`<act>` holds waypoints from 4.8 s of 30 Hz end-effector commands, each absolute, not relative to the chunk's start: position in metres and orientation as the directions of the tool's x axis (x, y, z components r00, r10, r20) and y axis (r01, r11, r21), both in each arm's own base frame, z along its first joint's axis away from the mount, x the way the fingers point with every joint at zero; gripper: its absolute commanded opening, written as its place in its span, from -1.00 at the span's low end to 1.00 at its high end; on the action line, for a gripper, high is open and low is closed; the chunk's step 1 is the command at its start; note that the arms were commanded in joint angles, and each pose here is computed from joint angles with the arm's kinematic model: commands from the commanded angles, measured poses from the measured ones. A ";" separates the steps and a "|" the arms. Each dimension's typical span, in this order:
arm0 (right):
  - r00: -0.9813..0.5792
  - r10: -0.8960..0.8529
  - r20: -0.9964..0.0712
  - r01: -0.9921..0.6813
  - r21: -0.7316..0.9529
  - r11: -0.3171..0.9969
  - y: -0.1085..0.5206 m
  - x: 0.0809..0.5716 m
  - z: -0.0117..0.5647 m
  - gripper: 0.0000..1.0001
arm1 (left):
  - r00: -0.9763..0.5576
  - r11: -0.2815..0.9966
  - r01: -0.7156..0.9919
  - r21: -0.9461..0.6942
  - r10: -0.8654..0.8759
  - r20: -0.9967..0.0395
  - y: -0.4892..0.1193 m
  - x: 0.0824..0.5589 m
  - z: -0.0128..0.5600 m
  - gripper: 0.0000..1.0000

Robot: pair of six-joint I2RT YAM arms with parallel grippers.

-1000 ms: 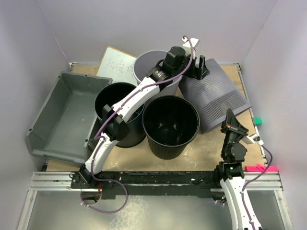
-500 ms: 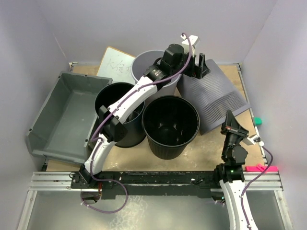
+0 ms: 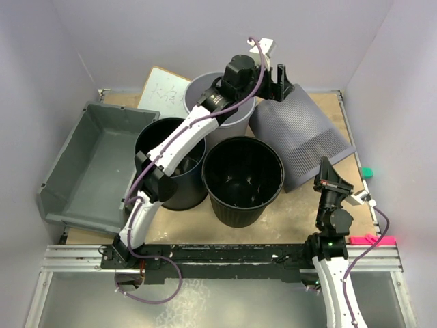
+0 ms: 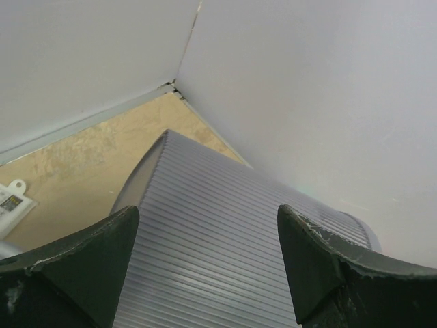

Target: Turn the large container upside down

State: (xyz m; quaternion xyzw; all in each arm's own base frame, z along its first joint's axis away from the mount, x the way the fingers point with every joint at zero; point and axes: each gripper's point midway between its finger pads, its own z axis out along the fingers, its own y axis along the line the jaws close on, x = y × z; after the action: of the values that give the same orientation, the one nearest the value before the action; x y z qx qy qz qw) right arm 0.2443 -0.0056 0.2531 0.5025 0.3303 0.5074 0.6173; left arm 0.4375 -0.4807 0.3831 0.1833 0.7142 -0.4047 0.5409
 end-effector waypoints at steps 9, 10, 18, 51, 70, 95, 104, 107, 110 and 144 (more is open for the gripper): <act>0.197 0.970 0.140 -0.534 0.846 -0.013 0.002 0.219 0.296 -1.00 | -0.304 0.593 0.724 -0.353 -0.185 -0.935 -0.471 0.448 0.397 0.59; 0.196 0.971 0.140 -0.540 0.842 -0.012 0.003 0.218 0.298 -1.00 | -0.306 0.585 0.729 -0.355 -0.185 -0.934 -0.471 0.447 0.398 0.59; 0.194 0.971 0.137 -0.582 0.813 0.001 0.003 0.209 0.313 -1.00 | -0.327 0.563 0.744 -0.361 -0.164 -0.931 -0.475 0.442 0.390 0.59; 0.217 0.975 0.049 -0.621 0.777 0.099 0.009 0.197 0.339 -1.00 | -0.454 0.430 0.785 -0.446 -0.090 -0.886 -0.500 0.429 0.344 0.58; 0.221 0.974 -0.044 -0.437 0.889 0.140 0.015 0.243 0.260 -0.86 | -0.574 0.135 0.806 -0.577 -0.064 -0.816 -0.542 0.374 0.343 0.52; 0.089 0.979 -0.184 -0.054 0.980 0.190 0.033 0.272 0.156 -0.22 | -0.510 0.113 0.831 -0.544 -0.235 -0.827 -0.535 0.387 0.401 0.53; 0.080 0.980 -0.182 0.058 0.982 0.177 0.031 0.275 0.128 0.21 | -0.519 0.052 0.836 -0.546 -0.249 -0.818 -0.537 0.374 0.416 0.53; 0.075 0.981 -0.180 0.101 0.980 0.172 0.031 0.274 0.117 0.31 | -0.513 0.031 0.844 -0.535 -0.247 -0.822 -0.539 0.365 0.422 0.53; 0.082 0.979 -0.185 0.130 0.976 0.174 0.029 0.274 0.110 0.42 | -0.512 0.013 0.848 -0.529 -0.236 -0.826 -0.544 0.355 0.423 0.53; 0.124 0.968 -0.217 0.445 0.885 0.141 0.009 0.236 0.064 1.00 | -0.564 -0.057 0.826 -0.561 -0.085 -0.821 -0.585 0.266 0.398 0.51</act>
State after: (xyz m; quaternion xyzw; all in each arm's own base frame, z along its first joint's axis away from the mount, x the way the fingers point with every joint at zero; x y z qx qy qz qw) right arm 0.2564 0.0168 0.1054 0.5857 0.5471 0.3590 0.4783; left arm 0.2727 -0.5934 0.3660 0.3076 0.6184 -0.6459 0.3253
